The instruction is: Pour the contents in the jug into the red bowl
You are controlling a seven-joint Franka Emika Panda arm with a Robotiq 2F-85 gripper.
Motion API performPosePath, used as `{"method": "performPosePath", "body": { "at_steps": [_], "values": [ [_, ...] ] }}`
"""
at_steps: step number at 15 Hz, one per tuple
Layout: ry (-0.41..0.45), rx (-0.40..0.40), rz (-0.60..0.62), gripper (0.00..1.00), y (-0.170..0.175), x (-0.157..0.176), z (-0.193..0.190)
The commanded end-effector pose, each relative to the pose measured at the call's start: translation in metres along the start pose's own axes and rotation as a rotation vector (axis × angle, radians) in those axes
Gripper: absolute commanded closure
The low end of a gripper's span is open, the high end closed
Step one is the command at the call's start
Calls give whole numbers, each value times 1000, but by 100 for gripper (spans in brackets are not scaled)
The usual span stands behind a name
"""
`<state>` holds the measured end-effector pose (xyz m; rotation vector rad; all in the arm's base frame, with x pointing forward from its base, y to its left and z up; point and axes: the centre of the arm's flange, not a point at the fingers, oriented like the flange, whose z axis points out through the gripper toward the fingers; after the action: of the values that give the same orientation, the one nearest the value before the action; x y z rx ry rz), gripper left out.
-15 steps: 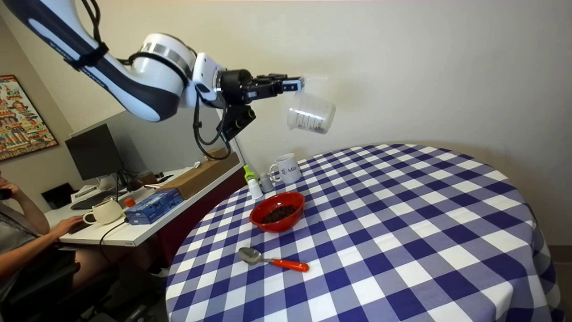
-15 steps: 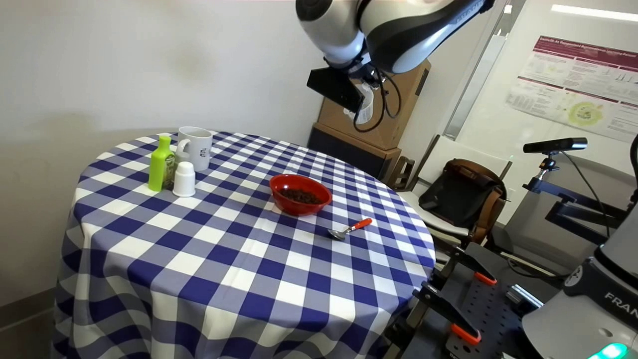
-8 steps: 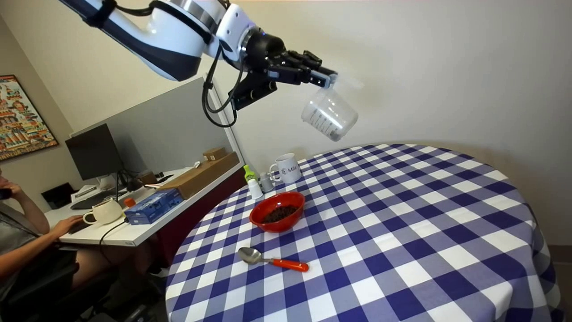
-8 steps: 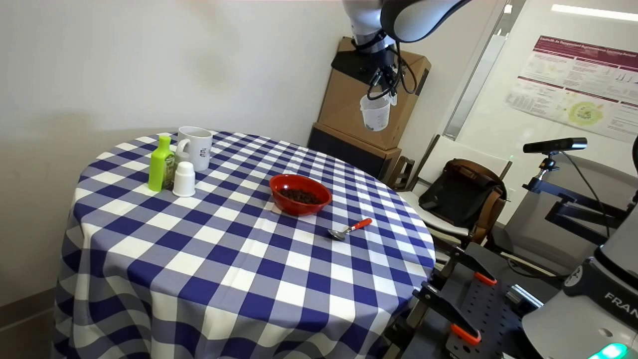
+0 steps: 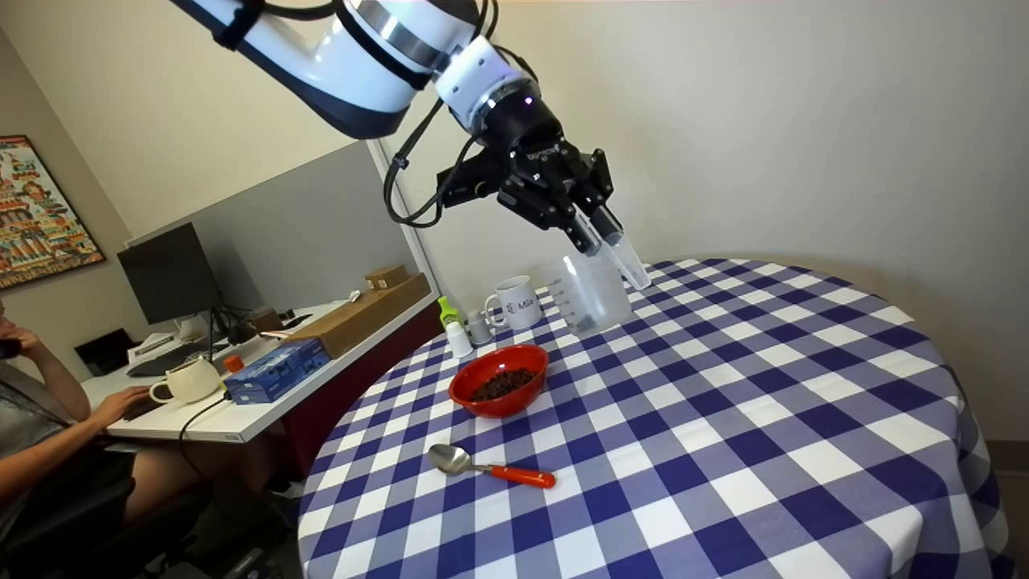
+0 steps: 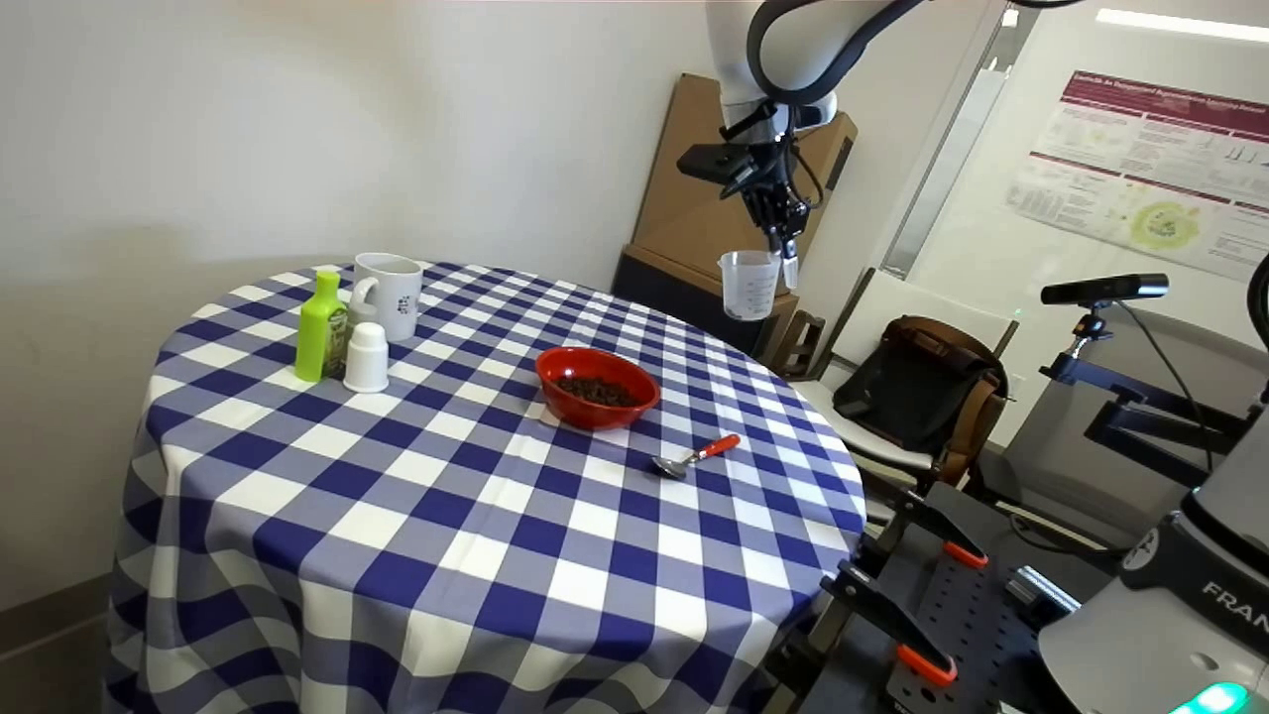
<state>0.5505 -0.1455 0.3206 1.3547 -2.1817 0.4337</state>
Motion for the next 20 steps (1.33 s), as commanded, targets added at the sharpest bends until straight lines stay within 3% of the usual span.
{"method": "performPosePath", "body": {
  "at_steps": [1,6,10,15,20],
  "values": [
    [-169,-97,67,90,-24,1,18],
    [-409,-197,225,90,-37,-4,56],
    [-547,-179,358,90,-48,-2,82],
    [-502,-125,404,90,-57,8,105],
    [-431,-135,393,90,-55,9,125]
  ]
}}
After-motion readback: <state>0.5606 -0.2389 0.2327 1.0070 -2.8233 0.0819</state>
